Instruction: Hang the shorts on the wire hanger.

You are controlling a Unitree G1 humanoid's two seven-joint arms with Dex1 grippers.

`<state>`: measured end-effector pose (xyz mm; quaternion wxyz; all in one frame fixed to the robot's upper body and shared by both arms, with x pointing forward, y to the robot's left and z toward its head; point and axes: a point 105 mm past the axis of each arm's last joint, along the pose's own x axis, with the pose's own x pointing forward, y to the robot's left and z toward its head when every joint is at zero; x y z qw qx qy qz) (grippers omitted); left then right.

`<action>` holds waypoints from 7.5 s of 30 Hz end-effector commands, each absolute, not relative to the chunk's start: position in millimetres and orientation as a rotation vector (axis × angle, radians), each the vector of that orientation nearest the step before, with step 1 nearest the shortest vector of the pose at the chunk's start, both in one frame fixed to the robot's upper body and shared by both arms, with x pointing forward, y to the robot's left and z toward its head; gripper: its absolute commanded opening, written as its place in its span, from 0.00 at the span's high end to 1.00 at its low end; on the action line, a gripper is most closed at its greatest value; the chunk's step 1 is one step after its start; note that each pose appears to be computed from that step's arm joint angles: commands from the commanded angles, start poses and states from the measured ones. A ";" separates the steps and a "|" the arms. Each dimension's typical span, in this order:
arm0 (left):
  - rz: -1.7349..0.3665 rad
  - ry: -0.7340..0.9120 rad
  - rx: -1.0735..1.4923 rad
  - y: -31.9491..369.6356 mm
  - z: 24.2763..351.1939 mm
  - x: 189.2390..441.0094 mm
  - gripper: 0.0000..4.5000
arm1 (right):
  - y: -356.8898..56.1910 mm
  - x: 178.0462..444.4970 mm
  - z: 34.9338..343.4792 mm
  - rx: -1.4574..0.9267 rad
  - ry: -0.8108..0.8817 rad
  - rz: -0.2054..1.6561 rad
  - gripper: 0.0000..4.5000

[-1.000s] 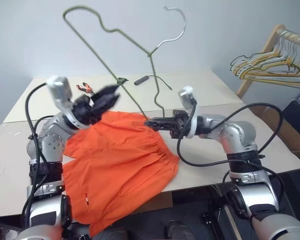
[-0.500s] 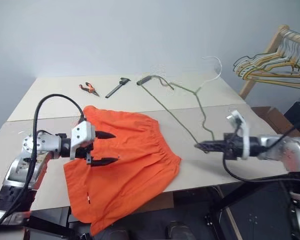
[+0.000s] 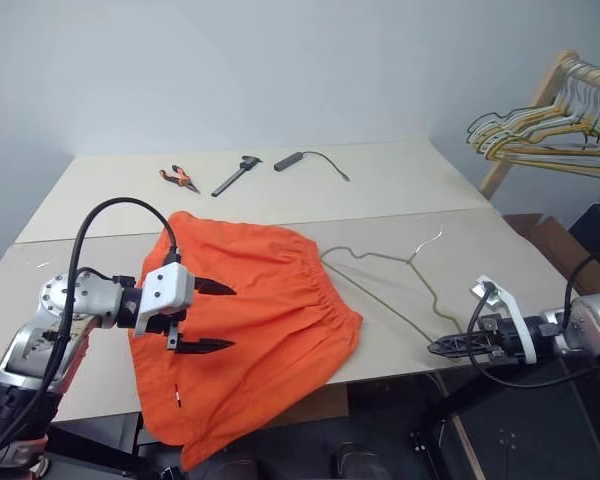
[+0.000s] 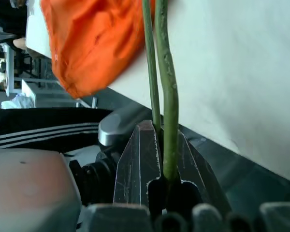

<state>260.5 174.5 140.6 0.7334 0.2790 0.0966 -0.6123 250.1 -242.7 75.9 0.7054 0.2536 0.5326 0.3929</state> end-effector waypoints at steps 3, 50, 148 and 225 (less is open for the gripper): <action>-1.363 0.192 0.649 171.5 144.3 258.0 0.01 | -248.0 258.3 81.2 0.599 1.160 0.866 1.00; -1.347 0.174 0.646 165.2 135.9 258.6 0.01 | -205.8 293.7 75.0 0.552 1.151 1.009 1.00; -1.319 0.288 0.807 152.5 206.4 400.1 0.92 | -107.0 355.5 142.5 -0.513 0.318 1.363 1.00; -1.288 0.122 0.750 191.4 235.4 383.2 0.99 | -136.3 356.1 94.6 0.150 0.434 0.956 0.99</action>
